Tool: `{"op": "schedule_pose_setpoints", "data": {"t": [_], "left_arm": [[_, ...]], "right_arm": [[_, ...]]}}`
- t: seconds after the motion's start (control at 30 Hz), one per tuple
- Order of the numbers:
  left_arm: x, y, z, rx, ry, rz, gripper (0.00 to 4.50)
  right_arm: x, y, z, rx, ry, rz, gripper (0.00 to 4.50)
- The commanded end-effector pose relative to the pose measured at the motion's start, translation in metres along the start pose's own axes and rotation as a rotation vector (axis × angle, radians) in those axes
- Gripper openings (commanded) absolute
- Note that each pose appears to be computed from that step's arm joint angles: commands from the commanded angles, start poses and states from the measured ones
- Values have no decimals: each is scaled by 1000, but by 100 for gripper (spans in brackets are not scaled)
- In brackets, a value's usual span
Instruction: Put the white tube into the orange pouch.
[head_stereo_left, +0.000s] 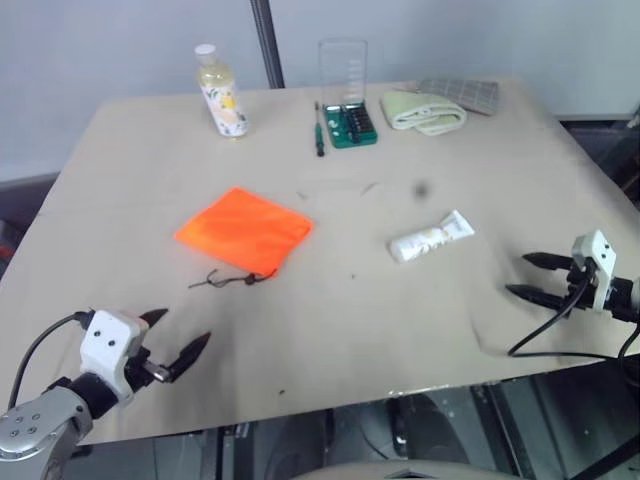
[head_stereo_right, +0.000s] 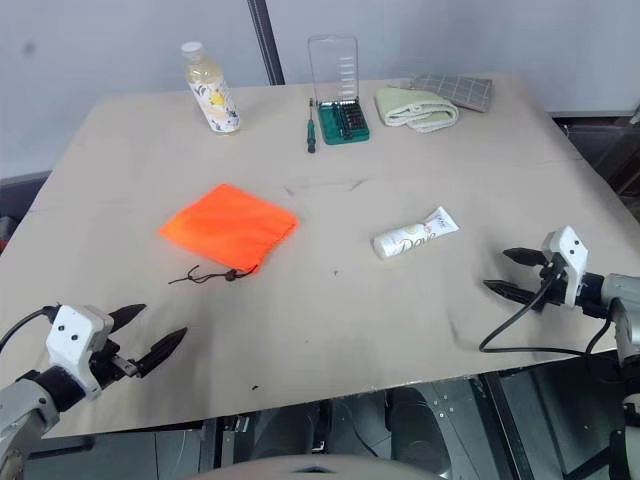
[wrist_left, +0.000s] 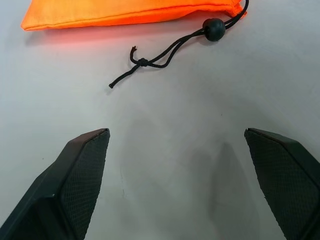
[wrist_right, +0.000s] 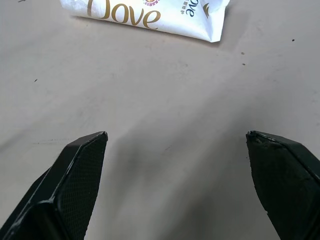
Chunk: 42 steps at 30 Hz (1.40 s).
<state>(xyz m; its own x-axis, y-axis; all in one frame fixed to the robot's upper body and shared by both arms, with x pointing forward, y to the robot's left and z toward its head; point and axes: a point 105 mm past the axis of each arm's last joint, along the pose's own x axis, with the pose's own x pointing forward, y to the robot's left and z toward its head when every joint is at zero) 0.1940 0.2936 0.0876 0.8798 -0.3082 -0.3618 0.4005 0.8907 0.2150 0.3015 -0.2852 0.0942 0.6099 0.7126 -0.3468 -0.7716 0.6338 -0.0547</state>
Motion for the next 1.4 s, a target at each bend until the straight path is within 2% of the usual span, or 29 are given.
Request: {"op": "schedule_pose_setpoints", "data": {"t": [0.03,0.57,0.8,0.9,1.17,1.4], "left_arm": [[-2,-1,16,22,-41,-13,450],[5,-5,23,26,-58,-36,450],[11,-16,35,50,-100,-66,450],[25,-24,49,92,-138,-36,450],[75,-51,86,168,-246,112,450],[119,-66,98,333,-277,269,450]], "right_arm": [[-10,-4,8,-34,-14,-17,447],[-12,-2,7,-32,-19,-16,447],[-8,4,10,-44,-41,15,447],[0,26,29,14,-110,121,447],[26,86,56,47,-153,331,447],[44,127,76,14,-217,436,447]]}}
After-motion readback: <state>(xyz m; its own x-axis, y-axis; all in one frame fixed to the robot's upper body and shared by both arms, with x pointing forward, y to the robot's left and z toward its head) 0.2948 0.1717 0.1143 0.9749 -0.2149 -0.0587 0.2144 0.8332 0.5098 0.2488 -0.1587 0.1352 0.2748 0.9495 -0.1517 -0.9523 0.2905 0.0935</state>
